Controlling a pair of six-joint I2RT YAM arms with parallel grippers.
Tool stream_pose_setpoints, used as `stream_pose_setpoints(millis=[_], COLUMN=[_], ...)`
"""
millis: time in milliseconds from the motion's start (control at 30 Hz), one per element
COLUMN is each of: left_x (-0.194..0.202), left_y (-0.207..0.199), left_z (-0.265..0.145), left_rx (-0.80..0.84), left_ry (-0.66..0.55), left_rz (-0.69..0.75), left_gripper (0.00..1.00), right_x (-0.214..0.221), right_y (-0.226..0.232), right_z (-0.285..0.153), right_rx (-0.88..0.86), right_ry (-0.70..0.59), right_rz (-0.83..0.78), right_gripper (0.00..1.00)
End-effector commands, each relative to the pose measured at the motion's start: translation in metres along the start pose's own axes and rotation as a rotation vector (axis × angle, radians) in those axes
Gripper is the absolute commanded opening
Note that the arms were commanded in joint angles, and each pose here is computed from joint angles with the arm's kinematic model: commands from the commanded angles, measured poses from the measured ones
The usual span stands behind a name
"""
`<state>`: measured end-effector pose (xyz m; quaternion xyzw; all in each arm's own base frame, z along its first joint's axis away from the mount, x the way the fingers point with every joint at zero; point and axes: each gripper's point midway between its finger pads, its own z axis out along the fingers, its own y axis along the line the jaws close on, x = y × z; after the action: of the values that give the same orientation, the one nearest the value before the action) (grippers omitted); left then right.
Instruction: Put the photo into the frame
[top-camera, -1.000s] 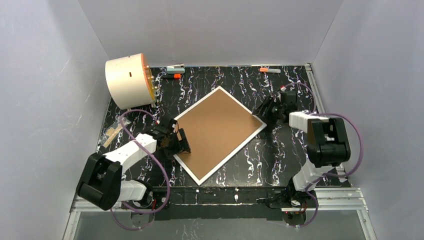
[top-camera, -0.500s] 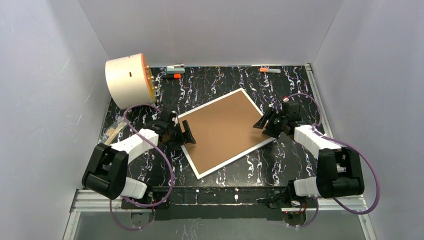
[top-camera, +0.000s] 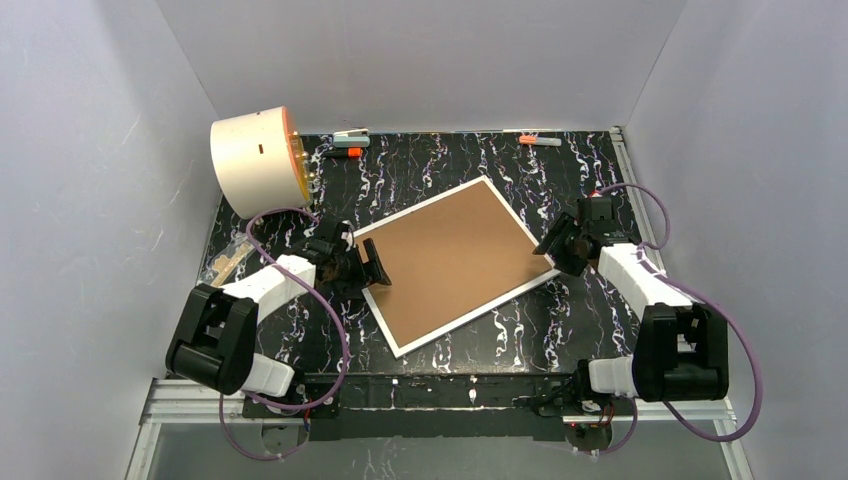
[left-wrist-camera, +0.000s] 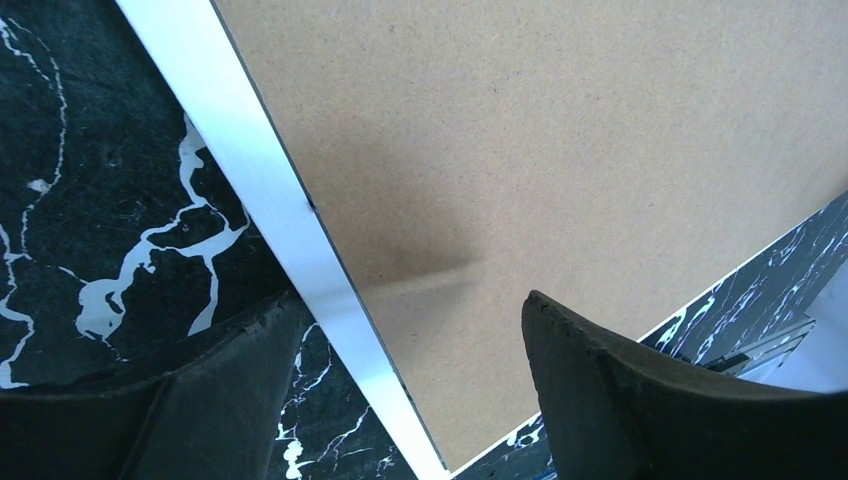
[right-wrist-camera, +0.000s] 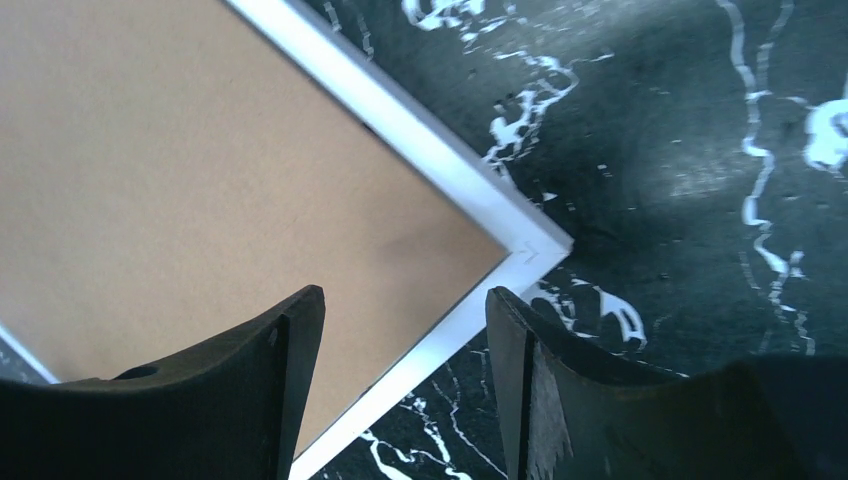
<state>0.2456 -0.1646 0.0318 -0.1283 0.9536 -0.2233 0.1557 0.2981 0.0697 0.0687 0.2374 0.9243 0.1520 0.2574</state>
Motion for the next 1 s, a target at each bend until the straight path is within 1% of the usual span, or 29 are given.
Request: stream_pose_setpoints(millis=[0,267,533,733,833,967], left_x=[0.007,0.007,0.010,0.009,0.010,0.010], left_y=[0.039,0.038,0.040,0.040,0.041,0.042], left_z=[0.001,0.000,-0.002,-0.004,-0.004,-0.004], left_rx=[-0.152,-0.142,-0.136,-0.135,-0.136,-0.137], left_ry=[0.022,0.027,0.030,0.020,0.020,0.022], left_rz=[0.003,-0.001,-0.004,-0.010,-0.013,-0.013], left_gripper=[0.80,0.80,0.79,0.79,0.79,0.79], right_x=[-0.022,-0.016,-0.014,-0.020,-0.020,-0.015], right_y=[-0.013,-0.001,-0.004,-0.015,-0.013,-0.005], right_z=[-0.001,0.010,0.018,0.016,0.018,0.024], right_rx=[0.058,-0.045,-0.042,0.027,0.016,-0.036], right_ry=[-0.051,0.015,0.032,0.003,0.003,0.039], right_rz=[0.010,0.025,0.041,0.041,0.037,0.043], right_gripper=[0.68,0.66,0.64,0.63,0.64,0.63])
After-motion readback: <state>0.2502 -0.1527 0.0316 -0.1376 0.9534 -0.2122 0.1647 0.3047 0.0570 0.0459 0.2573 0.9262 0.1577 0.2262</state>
